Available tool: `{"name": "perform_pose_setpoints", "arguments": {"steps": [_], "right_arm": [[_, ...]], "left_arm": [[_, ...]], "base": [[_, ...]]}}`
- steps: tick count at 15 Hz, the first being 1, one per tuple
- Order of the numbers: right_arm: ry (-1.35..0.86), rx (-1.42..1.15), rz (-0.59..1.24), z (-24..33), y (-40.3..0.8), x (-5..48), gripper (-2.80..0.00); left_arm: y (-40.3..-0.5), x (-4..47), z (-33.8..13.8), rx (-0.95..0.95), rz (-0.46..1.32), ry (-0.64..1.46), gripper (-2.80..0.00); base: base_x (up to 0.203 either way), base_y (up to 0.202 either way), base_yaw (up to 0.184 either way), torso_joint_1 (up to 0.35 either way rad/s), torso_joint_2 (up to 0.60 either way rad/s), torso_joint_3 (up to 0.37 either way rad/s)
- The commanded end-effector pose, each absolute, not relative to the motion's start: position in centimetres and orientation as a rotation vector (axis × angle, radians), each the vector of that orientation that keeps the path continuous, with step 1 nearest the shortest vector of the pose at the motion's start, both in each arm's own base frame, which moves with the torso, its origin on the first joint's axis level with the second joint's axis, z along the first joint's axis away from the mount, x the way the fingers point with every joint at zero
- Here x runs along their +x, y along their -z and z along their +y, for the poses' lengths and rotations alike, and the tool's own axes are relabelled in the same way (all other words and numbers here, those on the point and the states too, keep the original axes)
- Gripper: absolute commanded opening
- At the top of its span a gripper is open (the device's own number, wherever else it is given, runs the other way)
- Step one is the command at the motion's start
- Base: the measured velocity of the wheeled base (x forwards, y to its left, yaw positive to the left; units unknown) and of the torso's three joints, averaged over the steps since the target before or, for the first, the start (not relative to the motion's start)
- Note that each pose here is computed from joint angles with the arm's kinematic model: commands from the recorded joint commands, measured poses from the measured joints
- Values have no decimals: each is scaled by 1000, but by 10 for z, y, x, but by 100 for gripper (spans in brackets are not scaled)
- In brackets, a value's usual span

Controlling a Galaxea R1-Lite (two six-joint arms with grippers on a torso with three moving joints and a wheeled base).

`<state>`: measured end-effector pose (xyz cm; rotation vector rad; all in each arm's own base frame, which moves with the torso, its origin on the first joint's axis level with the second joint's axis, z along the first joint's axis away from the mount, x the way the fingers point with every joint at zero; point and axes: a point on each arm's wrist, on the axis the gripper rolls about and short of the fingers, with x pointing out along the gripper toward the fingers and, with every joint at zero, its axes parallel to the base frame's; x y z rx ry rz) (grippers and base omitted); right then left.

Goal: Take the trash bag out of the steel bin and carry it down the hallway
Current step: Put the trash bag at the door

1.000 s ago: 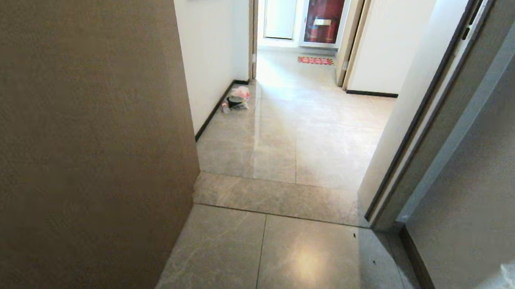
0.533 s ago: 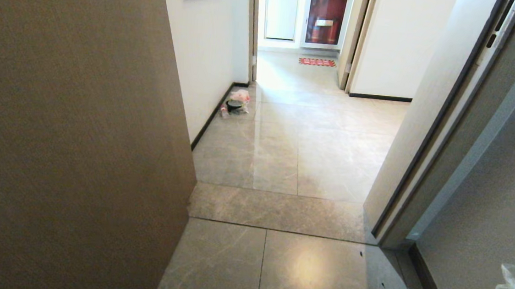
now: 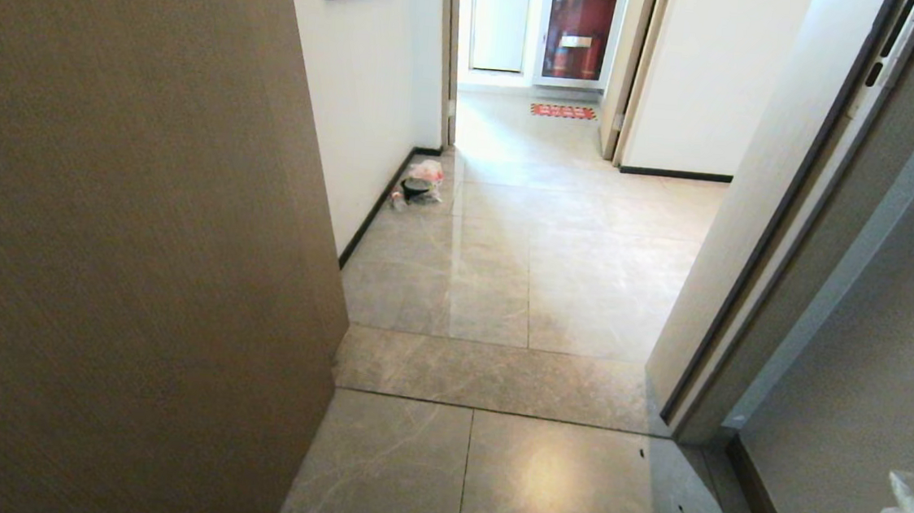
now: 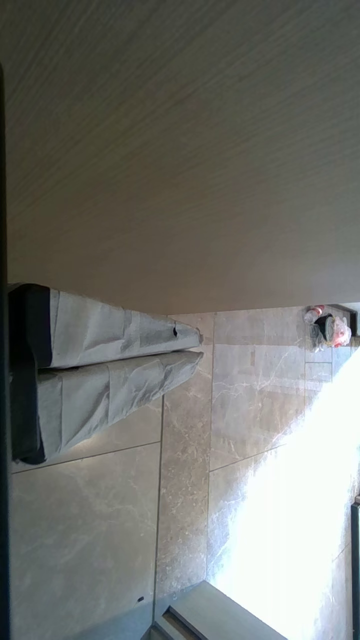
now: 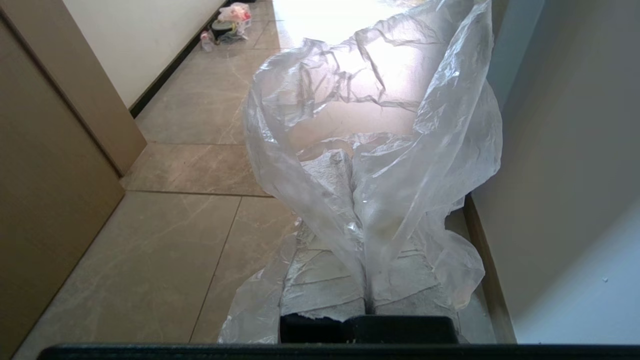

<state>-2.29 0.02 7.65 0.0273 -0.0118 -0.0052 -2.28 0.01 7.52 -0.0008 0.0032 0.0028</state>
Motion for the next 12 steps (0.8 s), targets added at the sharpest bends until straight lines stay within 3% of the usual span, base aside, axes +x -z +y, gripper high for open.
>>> {"name": "perform_pose_setpoints", "arguments": {"steps": [1, 5, 12], "right_arm": [[5, 28, -11, 0, -76, -23, -280], [4, 28, -11, 0, -76, -23, -280], [4, 28, -11, 0, -76, -23, -280]], "left_arm": [[-75, -23, 0, -2, 3, -3, -280], [-75, -23, 0, -2, 3, -3, -280], [-75, -23, 0, -2, 3, -3, -280]], "base": [[0, 0, 0, 0, 0, 0], [-1, -19, -1, 0, 2, 0], [0, -177, 0, 4, 0, 3]]}}
